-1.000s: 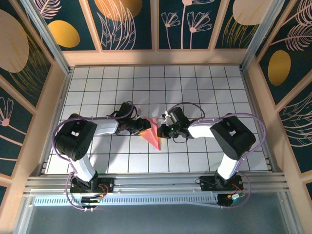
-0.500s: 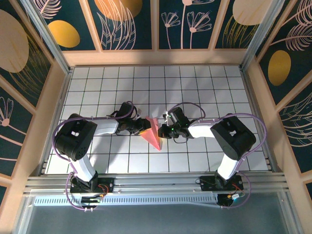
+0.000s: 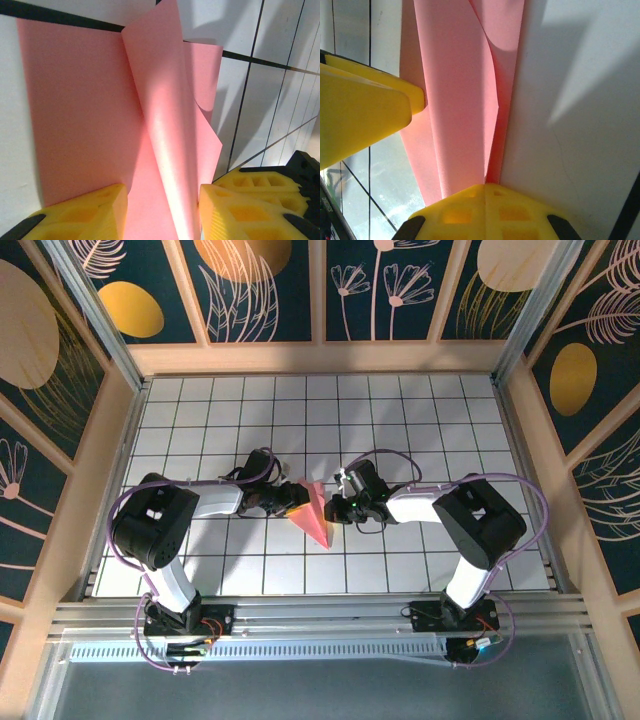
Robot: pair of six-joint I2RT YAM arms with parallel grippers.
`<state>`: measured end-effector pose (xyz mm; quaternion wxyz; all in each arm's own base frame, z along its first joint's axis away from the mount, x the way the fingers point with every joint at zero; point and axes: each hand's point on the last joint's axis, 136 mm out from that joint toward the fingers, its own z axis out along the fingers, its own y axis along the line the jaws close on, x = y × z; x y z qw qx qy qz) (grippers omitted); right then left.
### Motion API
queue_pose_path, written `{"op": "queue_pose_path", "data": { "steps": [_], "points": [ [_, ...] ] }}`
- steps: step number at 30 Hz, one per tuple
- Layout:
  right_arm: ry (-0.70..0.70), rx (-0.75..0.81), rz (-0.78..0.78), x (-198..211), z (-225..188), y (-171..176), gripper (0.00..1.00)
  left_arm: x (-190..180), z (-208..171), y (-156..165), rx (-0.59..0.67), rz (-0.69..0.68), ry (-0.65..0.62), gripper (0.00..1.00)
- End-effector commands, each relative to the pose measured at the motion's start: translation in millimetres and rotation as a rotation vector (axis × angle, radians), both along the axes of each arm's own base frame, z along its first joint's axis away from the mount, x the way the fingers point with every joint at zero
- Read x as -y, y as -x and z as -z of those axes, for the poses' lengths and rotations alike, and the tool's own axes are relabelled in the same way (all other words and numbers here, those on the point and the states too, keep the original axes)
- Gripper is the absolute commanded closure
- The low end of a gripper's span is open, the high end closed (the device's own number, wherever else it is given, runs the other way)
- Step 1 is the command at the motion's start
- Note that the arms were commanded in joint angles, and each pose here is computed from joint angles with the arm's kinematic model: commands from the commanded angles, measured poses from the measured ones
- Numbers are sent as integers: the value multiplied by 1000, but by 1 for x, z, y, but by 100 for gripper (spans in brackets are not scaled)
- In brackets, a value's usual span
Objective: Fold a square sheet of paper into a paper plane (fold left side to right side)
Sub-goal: Fourth fold the wing at the center of the table.
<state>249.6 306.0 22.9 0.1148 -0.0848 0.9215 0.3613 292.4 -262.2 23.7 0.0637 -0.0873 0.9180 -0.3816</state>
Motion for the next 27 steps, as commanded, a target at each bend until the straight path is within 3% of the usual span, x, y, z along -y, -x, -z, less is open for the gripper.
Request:
{"op": "queue_pose_path", "data": {
  "steps": [1,27],
  "points": [
    [3,32,2,0,-7,-7,100,-16,25,15,-59,-11,-96,58],
    [135,-48,9,18,33,6,100,-9,6,2,-7,-13,-66,53]
  ]
}}
